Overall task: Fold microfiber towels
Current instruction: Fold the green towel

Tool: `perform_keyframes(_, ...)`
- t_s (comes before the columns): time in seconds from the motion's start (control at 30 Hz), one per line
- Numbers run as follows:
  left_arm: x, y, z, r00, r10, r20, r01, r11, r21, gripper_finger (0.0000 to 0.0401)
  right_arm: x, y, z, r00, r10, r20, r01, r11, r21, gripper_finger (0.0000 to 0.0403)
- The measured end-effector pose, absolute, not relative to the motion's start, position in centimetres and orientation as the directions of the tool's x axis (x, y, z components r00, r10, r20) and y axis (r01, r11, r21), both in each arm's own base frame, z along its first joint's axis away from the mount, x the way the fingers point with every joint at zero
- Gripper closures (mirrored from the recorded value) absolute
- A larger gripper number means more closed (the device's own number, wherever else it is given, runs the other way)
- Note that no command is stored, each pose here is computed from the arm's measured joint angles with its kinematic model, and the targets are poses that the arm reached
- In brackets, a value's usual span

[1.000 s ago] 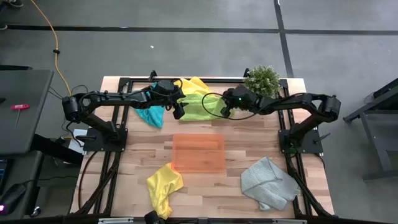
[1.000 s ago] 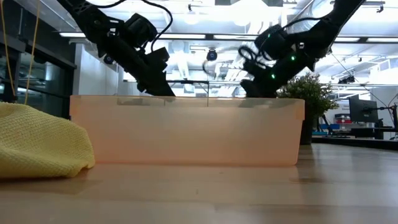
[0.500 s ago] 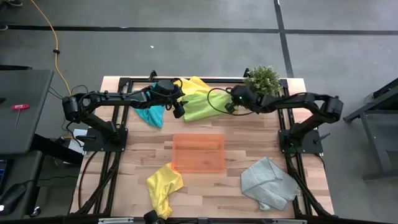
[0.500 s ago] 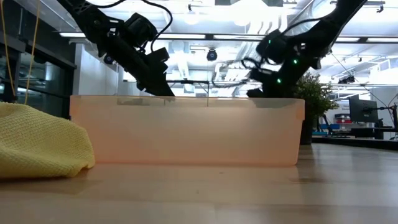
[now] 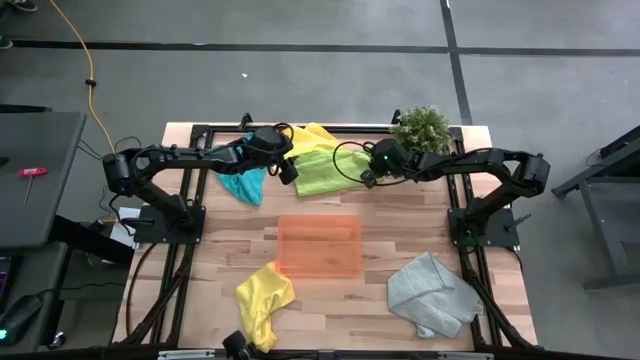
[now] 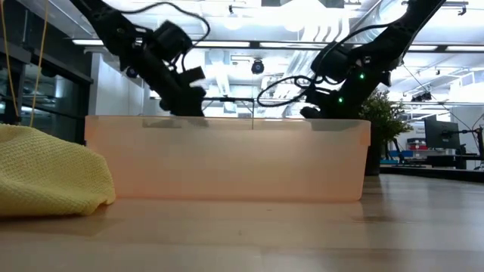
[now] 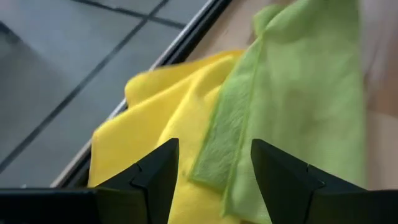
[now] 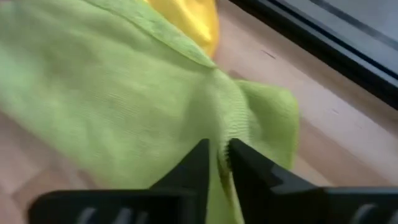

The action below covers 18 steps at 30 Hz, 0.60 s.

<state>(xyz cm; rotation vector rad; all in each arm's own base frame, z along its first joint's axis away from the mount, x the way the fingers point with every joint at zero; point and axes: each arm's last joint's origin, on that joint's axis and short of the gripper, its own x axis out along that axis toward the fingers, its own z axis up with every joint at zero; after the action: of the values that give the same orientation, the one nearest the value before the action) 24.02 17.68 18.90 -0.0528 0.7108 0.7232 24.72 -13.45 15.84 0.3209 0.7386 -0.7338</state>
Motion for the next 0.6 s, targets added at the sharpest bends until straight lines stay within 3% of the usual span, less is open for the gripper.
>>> perform_keyframes(0.13, 23.5, 19.7, 16.8, 0.436, 0.581, -0.687, -0.648, 0.732, 0.208, 0.0253, 25.0, -13.4, 16.1, 0.561, -0.460, -0.689, 0.671, 0.739, 0.053, 0.0273)
perform_keyframes(0.3, 23.6, 23.0, 15.3, 0.365, 0.572, -0.735, -0.702, 0.688, 0.187, 0.0381, 25.5, -13.6, 16.6, 0.620, -0.458, -0.636, 0.649, 0.755, 0.089, 0.0216)
perform_keyframes(0.6, 24.1, 25.3, 12.1, 0.262, 0.451, -0.853, -0.694, 0.702, 0.159, 0.0400, 25.9, -13.6, 17.0, 0.686, -0.424, -0.592, 0.610, 0.778, 0.150, 0.0197)
